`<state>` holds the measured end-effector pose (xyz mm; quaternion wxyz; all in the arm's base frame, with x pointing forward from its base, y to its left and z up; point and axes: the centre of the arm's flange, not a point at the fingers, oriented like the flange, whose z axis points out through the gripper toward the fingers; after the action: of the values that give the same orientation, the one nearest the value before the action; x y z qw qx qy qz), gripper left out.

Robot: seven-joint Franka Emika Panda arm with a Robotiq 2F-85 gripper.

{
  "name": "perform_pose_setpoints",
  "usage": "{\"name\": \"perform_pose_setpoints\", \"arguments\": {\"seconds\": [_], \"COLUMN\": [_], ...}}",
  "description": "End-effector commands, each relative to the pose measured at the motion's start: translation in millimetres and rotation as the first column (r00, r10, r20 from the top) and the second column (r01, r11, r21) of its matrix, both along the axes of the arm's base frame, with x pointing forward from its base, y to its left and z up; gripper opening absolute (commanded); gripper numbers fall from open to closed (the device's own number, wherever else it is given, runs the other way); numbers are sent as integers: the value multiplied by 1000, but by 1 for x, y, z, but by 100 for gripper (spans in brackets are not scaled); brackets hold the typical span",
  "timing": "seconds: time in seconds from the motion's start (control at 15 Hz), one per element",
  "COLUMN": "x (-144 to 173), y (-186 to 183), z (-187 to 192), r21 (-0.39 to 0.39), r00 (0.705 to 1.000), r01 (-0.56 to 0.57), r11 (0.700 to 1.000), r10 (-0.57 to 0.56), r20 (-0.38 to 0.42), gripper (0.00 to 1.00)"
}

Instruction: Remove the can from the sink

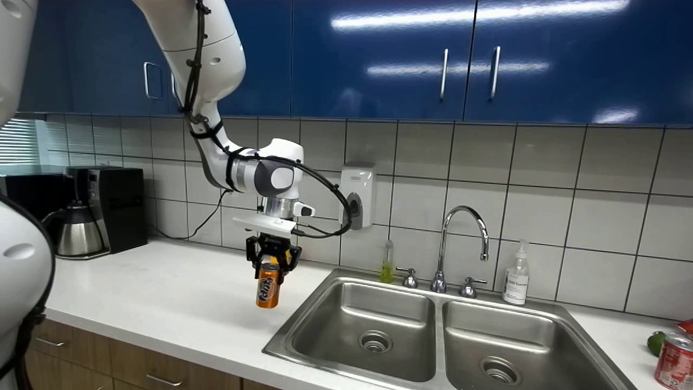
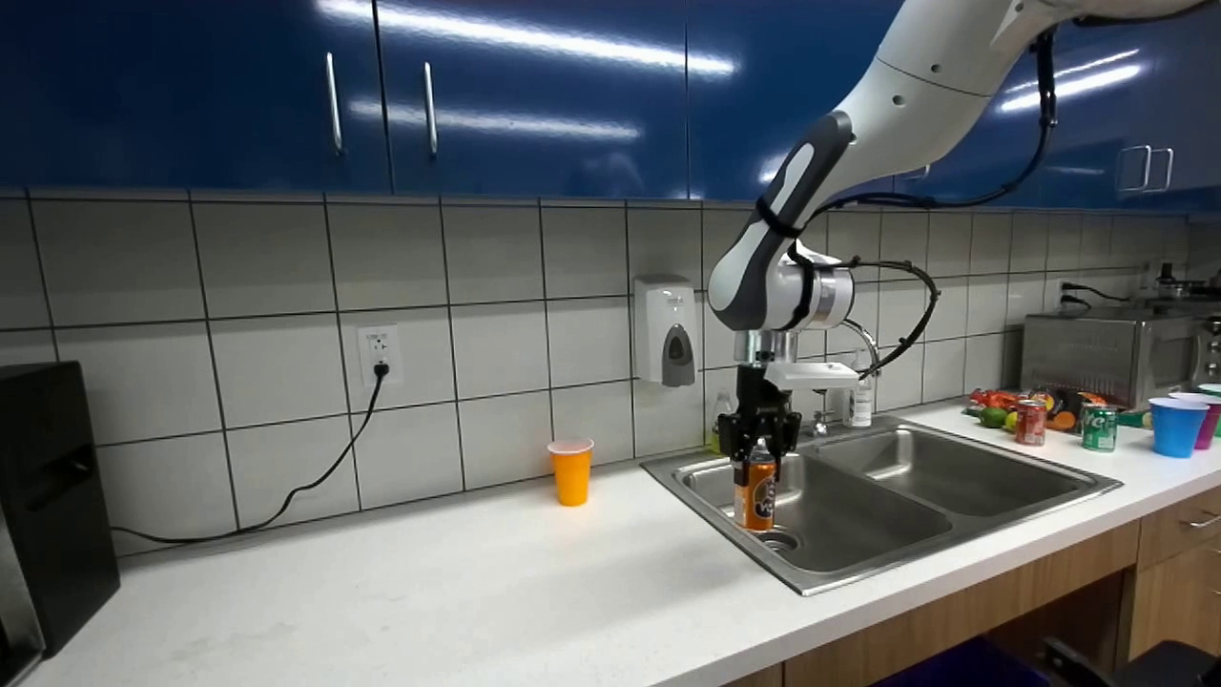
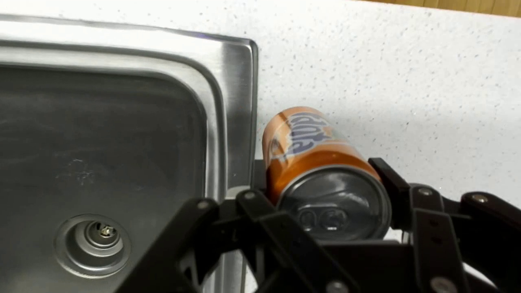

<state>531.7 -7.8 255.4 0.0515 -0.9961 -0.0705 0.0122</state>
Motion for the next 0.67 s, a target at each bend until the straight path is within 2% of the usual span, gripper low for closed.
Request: {"name": "perform_pose_setpoints", "arguments": {"seconds": [0.0, 0.6], "x": [-12, -13], "y": [15, 19], "z": [0, -54], "r21": [8, 1], "r00": [997, 993], "r01": [-72, -120], "r11": [997, 993], "r10": [72, 120], "r20": [8, -7], "gripper": [38, 38]}}
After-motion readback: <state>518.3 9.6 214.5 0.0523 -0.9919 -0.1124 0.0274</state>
